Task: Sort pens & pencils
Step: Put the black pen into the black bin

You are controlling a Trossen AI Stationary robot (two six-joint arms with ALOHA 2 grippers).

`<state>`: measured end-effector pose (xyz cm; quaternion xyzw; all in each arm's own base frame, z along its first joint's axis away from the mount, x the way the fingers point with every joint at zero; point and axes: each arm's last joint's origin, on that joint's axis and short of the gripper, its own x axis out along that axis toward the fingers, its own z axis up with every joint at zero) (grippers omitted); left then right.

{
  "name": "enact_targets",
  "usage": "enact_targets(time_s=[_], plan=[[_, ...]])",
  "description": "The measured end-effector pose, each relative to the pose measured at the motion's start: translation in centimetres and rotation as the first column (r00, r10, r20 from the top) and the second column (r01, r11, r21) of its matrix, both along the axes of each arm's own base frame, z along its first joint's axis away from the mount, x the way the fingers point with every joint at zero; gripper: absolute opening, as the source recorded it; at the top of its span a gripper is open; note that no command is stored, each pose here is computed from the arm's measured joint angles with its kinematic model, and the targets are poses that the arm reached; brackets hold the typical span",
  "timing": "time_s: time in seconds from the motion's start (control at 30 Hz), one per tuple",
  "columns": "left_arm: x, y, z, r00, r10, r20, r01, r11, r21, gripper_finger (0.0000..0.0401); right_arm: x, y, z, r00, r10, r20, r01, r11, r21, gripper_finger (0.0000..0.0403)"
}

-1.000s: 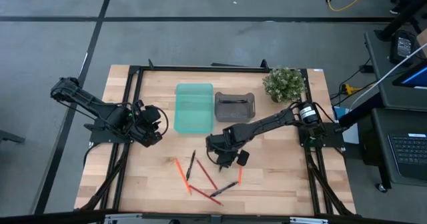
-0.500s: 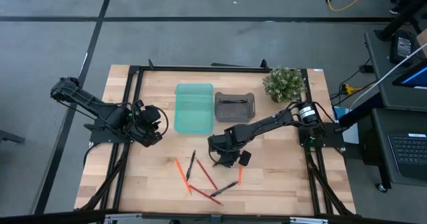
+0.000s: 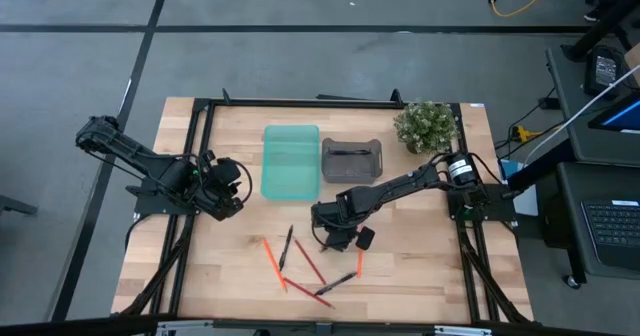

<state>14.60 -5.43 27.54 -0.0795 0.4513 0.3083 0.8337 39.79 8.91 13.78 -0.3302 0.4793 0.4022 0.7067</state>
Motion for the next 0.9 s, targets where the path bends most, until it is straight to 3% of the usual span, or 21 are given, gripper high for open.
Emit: enact_targets(time_s=[0.23,0.63,0.9], plan=[[0.00,0.00,0.00,1.000,0.000,0.000,0.000,1.000,0.000,0.0105,0.00,0.02,0.01,1.000,-0.007,-0.003,0.007,1.000,0.009,0.0042],[0.00,0.00,0.00,1.000,0.000,0.000,0.000,1.000,0.000,0.0105,0.08,0.02,0.02,0.998,-0.059,-0.007,0.059,0.998,0.016,0.0034],[0.00,0.00,0.00,1.000,0.000,0.000,0.000,1.000,0.000,0.0105,0.17,0.08,0.26,0.996,-0.092,0.005,0.092,0.995,-0.036,0.0031]])
